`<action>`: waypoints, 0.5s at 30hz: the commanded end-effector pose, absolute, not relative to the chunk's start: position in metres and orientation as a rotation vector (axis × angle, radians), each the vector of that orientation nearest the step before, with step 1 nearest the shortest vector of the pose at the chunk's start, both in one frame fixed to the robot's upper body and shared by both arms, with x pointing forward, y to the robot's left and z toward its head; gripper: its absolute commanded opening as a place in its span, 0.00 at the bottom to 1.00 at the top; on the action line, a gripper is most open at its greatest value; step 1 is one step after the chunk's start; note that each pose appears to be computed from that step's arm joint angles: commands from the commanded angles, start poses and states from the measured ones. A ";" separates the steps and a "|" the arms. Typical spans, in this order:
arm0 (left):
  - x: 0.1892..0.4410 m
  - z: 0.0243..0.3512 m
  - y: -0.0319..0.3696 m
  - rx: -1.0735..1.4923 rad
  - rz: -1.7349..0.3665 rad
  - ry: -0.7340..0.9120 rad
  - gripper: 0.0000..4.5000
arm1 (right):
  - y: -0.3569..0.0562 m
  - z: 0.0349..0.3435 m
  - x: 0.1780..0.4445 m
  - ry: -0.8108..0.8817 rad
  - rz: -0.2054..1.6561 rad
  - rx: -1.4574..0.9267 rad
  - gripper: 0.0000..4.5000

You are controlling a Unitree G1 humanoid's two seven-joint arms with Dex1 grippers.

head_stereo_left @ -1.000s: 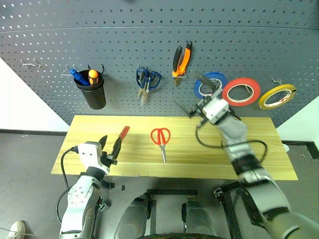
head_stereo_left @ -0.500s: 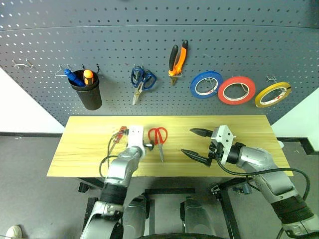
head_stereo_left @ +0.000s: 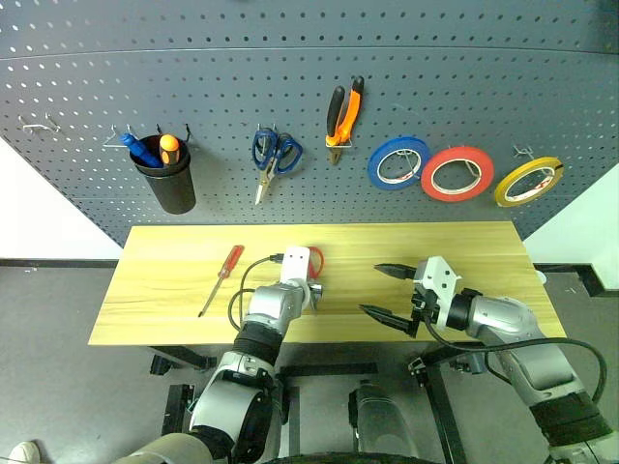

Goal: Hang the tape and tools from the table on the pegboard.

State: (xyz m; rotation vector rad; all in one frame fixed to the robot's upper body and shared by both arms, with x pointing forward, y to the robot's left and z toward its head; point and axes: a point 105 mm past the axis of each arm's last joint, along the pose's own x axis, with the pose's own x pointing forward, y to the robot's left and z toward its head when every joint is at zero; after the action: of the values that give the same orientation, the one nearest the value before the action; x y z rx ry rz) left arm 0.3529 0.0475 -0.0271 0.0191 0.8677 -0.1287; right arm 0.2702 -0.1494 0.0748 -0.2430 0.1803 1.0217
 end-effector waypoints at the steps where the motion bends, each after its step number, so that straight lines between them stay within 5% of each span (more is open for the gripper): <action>1: 0.351 -0.023 0.015 -0.049 -0.161 0.922 0.99 | -0.157 0.082 0.271 0.184 1.024 -0.159 1.00; 14: 0.355 -0.024 0.002 -0.188 -0.127 1.006 0.99 | -0.163 0.077 0.272 0.182 0.995 -0.135 1.00; 15: 0.355 -0.024 0.002 -0.190 -0.126 1.006 0.91 | -0.163 0.077 0.272 0.179 0.993 -0.138 1.00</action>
State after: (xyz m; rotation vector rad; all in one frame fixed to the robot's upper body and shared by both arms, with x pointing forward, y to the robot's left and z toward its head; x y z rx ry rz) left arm 0.3708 0.0470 -0.0223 -0.1377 0.9534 -0.0243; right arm 0.2700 -0.1612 0.0705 -0.1239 0.2192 1.0054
